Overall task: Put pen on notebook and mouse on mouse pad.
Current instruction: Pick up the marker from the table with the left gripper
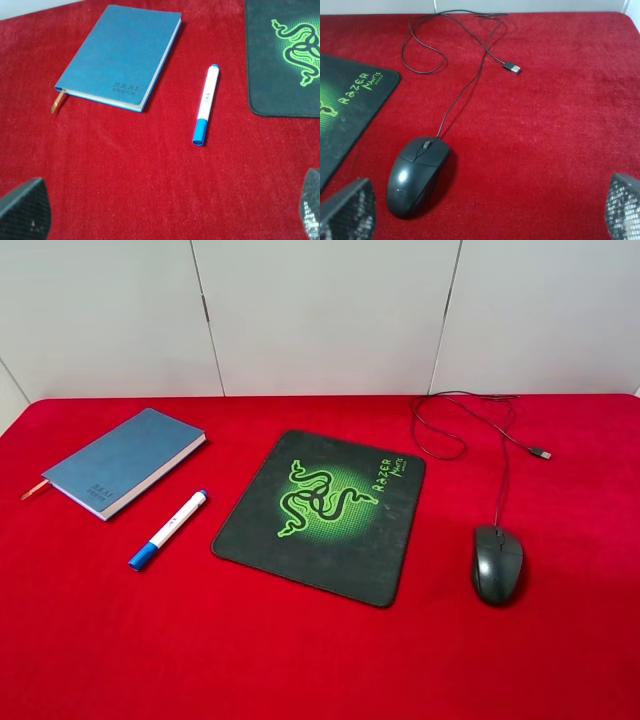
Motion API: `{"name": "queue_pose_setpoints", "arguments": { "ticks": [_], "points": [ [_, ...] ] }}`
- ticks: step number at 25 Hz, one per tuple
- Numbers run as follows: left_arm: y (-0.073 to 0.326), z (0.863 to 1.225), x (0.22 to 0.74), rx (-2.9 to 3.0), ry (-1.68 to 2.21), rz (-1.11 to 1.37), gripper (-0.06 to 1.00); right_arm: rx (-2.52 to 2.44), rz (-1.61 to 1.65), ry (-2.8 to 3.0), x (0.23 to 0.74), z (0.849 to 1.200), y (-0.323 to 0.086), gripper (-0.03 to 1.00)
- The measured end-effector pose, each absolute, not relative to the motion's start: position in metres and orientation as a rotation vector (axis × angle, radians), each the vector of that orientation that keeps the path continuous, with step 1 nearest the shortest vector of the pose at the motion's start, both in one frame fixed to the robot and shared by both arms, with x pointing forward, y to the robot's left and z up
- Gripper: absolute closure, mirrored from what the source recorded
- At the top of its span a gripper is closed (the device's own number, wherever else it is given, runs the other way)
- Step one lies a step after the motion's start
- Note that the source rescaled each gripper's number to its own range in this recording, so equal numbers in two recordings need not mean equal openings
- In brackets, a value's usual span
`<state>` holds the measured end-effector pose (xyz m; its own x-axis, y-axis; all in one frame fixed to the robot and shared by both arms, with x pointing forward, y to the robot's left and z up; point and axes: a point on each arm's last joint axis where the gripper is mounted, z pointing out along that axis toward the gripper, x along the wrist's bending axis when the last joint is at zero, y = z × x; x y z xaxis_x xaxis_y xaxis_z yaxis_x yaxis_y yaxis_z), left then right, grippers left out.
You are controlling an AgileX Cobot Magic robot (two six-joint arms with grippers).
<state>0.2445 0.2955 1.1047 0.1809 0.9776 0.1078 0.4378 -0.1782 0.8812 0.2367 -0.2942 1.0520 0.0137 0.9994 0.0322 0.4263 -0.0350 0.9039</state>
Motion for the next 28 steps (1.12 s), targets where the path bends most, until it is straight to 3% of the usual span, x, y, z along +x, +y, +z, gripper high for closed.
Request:
{"name": "queue_pose_setpoints", "arguments": {
  "ticks": [6, 11, 20, 28],
  "points": [
    [0.293, 1.133, 0.288, 1.839, 1.438, 0.833, -0.05, 1.557, 0.989, 1.505, 0.237, 1.052, -0.294, -0.03],
    [0.29, 1.132, 0.333, 1.943, 1.528, 0.713, -0.05, 1.557, 0.989, 1.505, 0.237, 1.052, -0.294, -0.03],
    [0.278, 1.091, 0.416, 2.085, 1.646, 0.453, -0.05, 1.557, 0.989, 1.505, 0.237, 1.052, -0.294, -0.03],
    [0.254, 1.026, 0.481, 2.239, 1.675, 0.283, -0.05, 1.557, 0.989, 1.505, 0.237, 1.052, -0.294, -0.03]
  ]
}}
